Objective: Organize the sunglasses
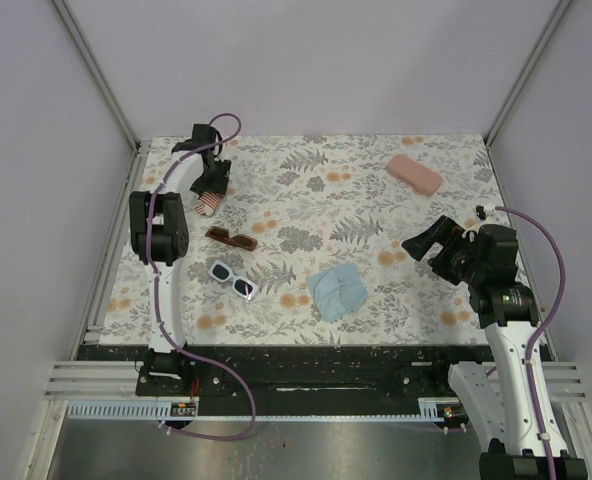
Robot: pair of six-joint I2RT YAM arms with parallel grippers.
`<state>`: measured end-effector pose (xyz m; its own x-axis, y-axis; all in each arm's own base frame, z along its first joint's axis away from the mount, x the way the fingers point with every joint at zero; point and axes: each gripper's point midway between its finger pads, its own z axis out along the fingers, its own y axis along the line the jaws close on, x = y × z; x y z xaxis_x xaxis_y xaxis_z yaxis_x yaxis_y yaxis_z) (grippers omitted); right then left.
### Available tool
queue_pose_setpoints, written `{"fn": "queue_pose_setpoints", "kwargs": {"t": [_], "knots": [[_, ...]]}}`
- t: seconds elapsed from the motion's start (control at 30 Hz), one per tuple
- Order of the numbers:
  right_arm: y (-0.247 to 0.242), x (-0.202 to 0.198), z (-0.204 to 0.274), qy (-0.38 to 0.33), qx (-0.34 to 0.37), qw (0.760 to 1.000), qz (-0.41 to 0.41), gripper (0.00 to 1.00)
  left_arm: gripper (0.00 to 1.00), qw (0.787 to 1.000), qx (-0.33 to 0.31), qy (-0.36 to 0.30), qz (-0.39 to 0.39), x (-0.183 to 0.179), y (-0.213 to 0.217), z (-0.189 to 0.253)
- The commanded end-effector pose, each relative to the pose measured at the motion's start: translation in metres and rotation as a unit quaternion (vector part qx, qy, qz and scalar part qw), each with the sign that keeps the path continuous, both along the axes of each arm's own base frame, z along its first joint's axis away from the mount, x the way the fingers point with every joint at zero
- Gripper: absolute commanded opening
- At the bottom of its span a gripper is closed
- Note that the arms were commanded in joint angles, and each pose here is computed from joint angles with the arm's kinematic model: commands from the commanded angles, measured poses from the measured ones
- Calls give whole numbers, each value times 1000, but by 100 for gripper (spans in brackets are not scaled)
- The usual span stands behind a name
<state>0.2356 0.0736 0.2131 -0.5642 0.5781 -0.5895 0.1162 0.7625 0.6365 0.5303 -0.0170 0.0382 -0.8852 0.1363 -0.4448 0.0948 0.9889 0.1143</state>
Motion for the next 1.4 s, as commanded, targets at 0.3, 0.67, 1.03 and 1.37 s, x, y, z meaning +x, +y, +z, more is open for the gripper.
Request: {"fn": "queue_pose_setpoints", "kwargs": {"t": [0.3,0.67,1.03,1.37], "knots": [[16,4,12,-31,15,998,50,99,38,966,-248,-43,-52,7,-89,78],[54,7,35,-63,108,981,145,100,32,827,-539,-85,-139,-92,-212,200],[60,18,50,-77,134,976,154,99,32,855,-451,-119,-226,-176,-269,199],[49,22,20,-12,113,987,117,99,35,934,-188,-131,-275,-188,-273,124]]}}
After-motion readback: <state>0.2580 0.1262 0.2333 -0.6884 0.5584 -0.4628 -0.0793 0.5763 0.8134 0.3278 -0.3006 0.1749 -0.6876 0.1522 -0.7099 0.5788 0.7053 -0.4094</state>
